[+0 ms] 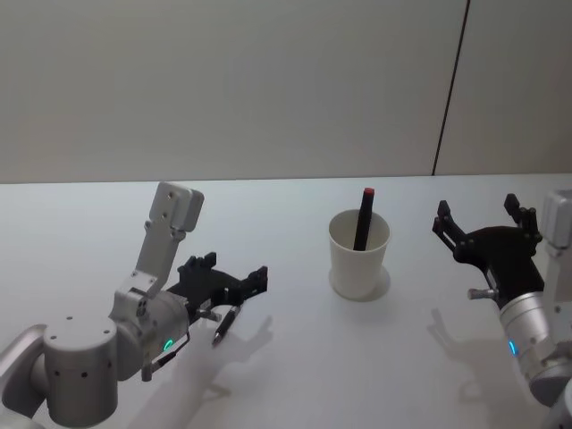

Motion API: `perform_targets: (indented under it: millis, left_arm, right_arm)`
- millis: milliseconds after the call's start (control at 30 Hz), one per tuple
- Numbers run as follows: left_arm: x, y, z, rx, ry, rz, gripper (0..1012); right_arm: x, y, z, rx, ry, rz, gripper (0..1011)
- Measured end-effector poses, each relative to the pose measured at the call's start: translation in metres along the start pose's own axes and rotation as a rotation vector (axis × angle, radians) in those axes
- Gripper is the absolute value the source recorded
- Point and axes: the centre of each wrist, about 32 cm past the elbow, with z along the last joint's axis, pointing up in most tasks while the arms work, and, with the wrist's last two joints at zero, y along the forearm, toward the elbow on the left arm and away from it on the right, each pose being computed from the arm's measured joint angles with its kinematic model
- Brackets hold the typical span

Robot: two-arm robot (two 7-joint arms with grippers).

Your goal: Place the pen into the pen holder.

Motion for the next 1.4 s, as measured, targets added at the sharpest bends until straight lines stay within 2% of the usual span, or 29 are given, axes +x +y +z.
perform_targets:
  millis: [200, 433, 1033, 1400]
  left_arm:
    - [0.0032, -0.0048, -0.0054, 0.042, -0.005, 0.0, 999]
    - [0.0068, -0.0096, -0.0138, 0.072, -0.001, 0.001, 1000]
    - [0.0151, -0.0193, -0.0393, 0.098, 0.022, 0.01, 999]
    - [0.0182, -0.0232, -0.0458, 0.109, 0.016, 0.025, 1000]
  right_arm:
    - [0.0, 0.0, 0.0, 0.0, 0.0, 0.0, 1002]
    - [0.0, 0.0, 0.0, 0.0, 0.0, 0.0, 1001]
    - [0.0, 0.0, 0.0, 0.0, 0.0, 0.0, 1002]
    - [0.0, 0.0, 0.0, 0.0, 0.0, 0.0, 1001]
